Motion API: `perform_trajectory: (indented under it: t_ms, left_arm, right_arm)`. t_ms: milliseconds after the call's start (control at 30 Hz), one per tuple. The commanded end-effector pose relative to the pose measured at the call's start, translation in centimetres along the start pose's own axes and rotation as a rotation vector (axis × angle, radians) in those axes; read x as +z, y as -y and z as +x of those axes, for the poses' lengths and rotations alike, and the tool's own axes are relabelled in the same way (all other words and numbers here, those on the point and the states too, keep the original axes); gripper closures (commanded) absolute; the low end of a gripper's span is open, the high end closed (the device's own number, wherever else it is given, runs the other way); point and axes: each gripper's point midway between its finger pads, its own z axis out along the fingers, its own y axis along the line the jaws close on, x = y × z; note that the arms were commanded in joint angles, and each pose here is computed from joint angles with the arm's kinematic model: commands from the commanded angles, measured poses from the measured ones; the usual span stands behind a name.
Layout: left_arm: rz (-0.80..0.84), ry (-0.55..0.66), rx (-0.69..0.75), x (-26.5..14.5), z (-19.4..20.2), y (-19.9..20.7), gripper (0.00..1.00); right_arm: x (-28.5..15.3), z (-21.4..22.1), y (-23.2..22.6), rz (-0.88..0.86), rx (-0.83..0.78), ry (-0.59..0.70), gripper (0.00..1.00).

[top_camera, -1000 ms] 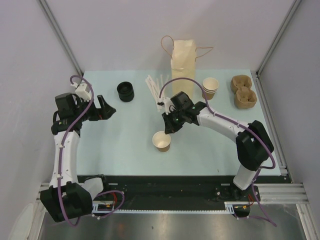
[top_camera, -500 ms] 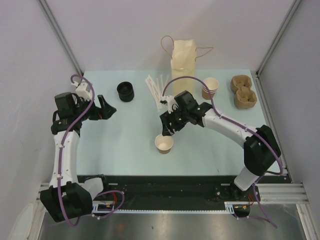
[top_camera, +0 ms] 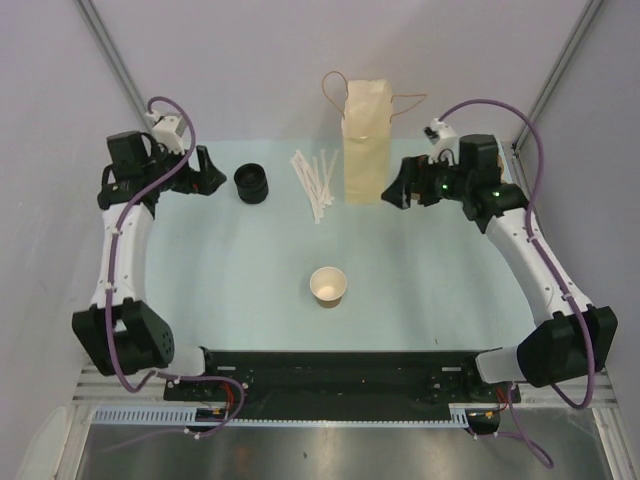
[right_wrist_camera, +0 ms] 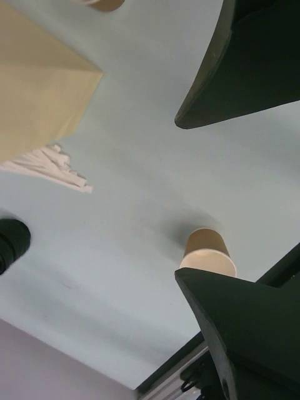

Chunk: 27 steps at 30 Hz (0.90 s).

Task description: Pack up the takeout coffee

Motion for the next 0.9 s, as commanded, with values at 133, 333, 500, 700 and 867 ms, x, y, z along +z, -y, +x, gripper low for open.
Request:
perform_trajectory:
  t_ms: [133,333,500,700,867]
  left_arm:
    - [0.029,-0.137,0.134,7.1,0.2,0.3,0.03]
    - [0.010,-0.246,0.134,11.9,1.5,-1.0,0.25]
    - [0.009,-0.296,0.160,14.8,2.5,-0.5,0.34]
    - [-0.011,-0.330,0.173,16.9,3.6,-0.7,0.41]
    - [-0.009,-0.354,0.183,18.5,4.5,-0.8,0.46]
  right_arm:
    - [-3.3,-1.4,1.3,0.010,0.061,0.047,0.00]
    - [-3.6,-1.4,1.3,0.098,-0.021,0.085,0.00]
    - [-3.4,-0.7,1.2,0.028,0.063,0.060,0.00]
    - [-3.2,-0.6,1.8,0.001,0.082,0.054,0.00]
    - [-3.1,-0.5,1.7,0.005,0.079,0.048,0.00]
